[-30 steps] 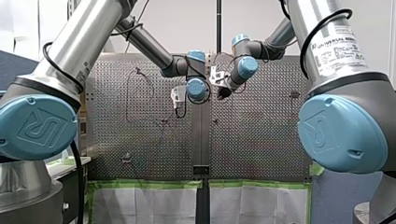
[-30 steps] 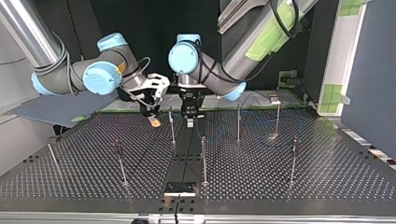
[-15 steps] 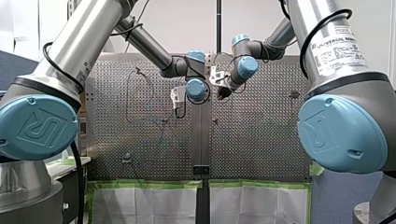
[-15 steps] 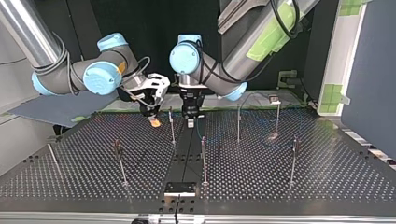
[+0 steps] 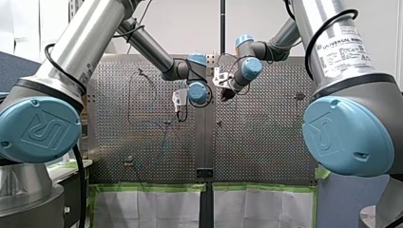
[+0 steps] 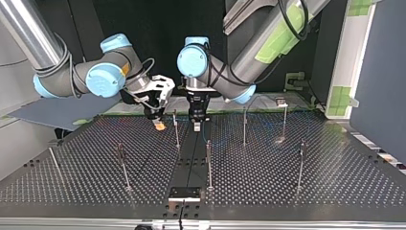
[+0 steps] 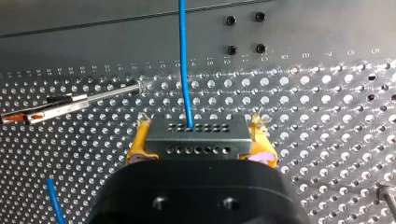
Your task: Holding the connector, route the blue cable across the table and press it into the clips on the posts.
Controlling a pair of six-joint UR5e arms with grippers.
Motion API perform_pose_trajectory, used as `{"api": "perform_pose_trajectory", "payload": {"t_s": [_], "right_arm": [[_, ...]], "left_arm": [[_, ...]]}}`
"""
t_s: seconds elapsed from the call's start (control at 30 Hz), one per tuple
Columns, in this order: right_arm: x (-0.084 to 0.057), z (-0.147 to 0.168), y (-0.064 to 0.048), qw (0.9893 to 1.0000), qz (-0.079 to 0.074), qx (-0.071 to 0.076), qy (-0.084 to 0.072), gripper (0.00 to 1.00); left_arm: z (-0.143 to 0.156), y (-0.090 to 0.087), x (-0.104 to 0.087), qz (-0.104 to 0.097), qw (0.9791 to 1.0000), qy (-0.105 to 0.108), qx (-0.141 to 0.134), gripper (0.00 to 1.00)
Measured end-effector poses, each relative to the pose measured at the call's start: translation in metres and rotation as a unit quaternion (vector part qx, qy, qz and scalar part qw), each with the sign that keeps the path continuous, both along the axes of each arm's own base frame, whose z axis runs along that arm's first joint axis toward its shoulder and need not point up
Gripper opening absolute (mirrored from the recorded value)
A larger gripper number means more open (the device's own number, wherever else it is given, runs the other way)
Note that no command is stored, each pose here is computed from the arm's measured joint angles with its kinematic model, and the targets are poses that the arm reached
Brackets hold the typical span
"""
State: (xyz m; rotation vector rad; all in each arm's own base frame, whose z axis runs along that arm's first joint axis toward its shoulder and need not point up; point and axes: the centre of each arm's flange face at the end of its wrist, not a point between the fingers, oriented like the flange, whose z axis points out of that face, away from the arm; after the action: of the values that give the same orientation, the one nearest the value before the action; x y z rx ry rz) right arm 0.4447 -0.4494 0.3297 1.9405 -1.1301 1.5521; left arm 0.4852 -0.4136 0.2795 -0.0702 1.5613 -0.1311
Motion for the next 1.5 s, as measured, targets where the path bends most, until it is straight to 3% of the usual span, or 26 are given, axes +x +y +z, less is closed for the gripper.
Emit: {"api": "perform_pose_trajectory", "payload": {"t_s": [0.4,1.5], "right_arm": [[0.0,0.0,0.0,1.0,0.0,0.0,0.0,0.0],[0.0,0.0,0.0,1.0,0.0,0.0,0.0,0.0]], "left_arm": [[-0.014,0.003,-0.003,-0.015,0.9999,0.001,0.001,0.0],[-0.006,-0.002,-0.004,-0.01,1.0,0.0,0.0,0.0]]}}
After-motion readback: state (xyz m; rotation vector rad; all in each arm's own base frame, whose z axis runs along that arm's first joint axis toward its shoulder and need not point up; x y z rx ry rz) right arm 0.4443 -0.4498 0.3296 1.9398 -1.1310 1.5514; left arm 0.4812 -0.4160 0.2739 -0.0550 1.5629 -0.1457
